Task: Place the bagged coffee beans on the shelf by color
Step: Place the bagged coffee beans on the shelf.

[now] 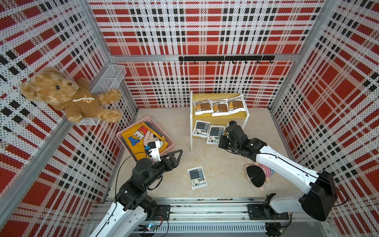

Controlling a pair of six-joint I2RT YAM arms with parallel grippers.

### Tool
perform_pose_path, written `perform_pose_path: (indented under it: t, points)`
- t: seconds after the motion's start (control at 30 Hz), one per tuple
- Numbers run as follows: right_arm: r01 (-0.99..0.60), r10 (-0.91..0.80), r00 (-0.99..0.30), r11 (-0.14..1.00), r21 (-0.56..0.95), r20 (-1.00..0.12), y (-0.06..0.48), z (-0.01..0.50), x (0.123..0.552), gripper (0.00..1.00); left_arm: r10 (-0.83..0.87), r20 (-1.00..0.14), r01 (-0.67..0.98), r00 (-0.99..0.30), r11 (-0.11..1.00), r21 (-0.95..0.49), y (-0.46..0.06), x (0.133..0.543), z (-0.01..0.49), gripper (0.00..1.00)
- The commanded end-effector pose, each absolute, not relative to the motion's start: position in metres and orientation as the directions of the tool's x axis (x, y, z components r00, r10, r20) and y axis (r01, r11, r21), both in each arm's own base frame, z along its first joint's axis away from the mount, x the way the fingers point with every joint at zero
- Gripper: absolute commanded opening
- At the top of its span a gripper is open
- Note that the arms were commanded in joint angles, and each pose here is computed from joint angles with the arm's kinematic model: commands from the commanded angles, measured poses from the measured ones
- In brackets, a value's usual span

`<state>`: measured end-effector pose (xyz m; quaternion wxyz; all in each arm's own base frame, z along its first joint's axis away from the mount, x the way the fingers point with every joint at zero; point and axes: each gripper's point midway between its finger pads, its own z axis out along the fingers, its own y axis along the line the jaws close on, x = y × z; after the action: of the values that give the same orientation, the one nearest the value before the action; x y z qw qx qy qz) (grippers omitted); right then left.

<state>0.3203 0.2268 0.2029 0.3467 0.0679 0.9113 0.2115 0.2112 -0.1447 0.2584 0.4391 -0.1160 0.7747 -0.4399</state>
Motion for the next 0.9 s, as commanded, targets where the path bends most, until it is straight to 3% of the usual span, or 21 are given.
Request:
perform_pose_path:
  t: [0.0,0.67,0.77,0.87]
  points:
    - [0.021,0.361,-0.680,0.879,0.475,-0.638,0.215,0.219,0.325,0.00,-0.555,-0.591,0.207,-0.585,0.602,-0.771,-0.143,0.212,0.256,0.86]
    - [0.029,0.398,-0.641,0.867,0.497,-0.656,0.220,0.214,0.339,0.00,-0.558,-0.567,0.192,-0.606,0.589,-0.785,-0.144,0.209,0.248,0.86]
    - [0.028,0.397,-0.643,0.866,0.499,-0.655,0.222,0.213,0.340,0.10,-0.561,-0.562,0.187,-0.608,0.587,-0.788,-0.144,0.208,0.245,0.86]
    - [0.026,0.394,-0.644,0.868,0.496,-0.656,0.222,0.213,0.340,0.14,-0.561,-0.561,0.184,-0.609,0.588,-0.788,-0.143,0.208,0.243,0.86]
